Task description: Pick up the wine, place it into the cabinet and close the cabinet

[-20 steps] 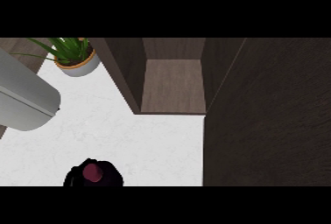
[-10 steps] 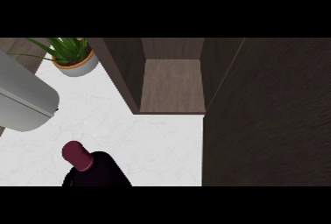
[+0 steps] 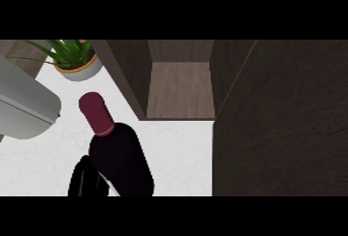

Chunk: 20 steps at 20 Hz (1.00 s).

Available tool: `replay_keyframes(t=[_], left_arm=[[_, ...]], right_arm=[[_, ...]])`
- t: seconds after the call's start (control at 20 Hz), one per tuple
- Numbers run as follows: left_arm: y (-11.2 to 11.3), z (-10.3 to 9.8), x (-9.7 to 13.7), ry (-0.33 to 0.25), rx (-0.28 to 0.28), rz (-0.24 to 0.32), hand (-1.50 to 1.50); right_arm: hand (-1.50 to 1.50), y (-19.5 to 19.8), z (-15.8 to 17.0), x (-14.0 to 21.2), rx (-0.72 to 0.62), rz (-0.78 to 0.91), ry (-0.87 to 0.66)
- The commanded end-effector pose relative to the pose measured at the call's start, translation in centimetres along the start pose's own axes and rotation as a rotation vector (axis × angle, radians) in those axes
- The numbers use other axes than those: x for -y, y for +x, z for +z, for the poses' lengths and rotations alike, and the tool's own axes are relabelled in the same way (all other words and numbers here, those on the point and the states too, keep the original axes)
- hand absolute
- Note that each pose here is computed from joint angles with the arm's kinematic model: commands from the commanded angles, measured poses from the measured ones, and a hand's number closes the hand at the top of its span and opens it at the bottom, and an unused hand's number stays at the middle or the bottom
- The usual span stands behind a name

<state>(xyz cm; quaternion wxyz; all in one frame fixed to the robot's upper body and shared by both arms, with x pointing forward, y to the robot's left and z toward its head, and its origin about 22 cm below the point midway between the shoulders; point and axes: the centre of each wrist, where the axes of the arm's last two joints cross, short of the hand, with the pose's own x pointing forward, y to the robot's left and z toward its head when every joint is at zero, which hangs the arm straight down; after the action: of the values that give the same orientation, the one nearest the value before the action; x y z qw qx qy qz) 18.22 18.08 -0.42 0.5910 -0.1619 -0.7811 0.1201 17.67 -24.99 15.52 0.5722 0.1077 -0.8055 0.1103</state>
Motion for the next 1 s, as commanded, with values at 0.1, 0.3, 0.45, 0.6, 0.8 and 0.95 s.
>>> replay_keyframes(t=[0.1, 0.3, 0.45, 0.6, 0.8, 0.95], left_arm=[[1.9, -4.6, 2.1, 0.005, -0.006, 0.004, 1.5], [0.4, -6.3, 4.2, -0.01, 0.017, -0.045, 1.5], [2.2, -8.1, 5.5, 0.01, 0.051, -0.073, 1.5], [0.9, -8.7, 8.0, 0.001, 0.051, -0.129, 1.5], [-0.1, -11.4, 6.0, -0.003, 0.003, -0.173, 1.5], [-2.5, -10.3, 6.2, -0.012, -0.041, -0.221, 1.5]], right_arm=[[-1.5, -0.5, 1.6, 0.1, -0.004, -0.007, 0.005], [-1.5, -0.6, 1.2, 0.5, 0.002, 0.006, -0.006], [-1.5, -1.6, 1.0, 0.0, 0.007, -0.006, 0.0], [-1.5, -0.8, 1.2, 0.8, 0.001, 0.009, -0.002], [-1.5, 0.3, 0.1, -1.0, 0.012, 0.007, -0.013], [-1.5, -0.4, -0.1, 0.4, -0.003, 0.008, -0.003]])
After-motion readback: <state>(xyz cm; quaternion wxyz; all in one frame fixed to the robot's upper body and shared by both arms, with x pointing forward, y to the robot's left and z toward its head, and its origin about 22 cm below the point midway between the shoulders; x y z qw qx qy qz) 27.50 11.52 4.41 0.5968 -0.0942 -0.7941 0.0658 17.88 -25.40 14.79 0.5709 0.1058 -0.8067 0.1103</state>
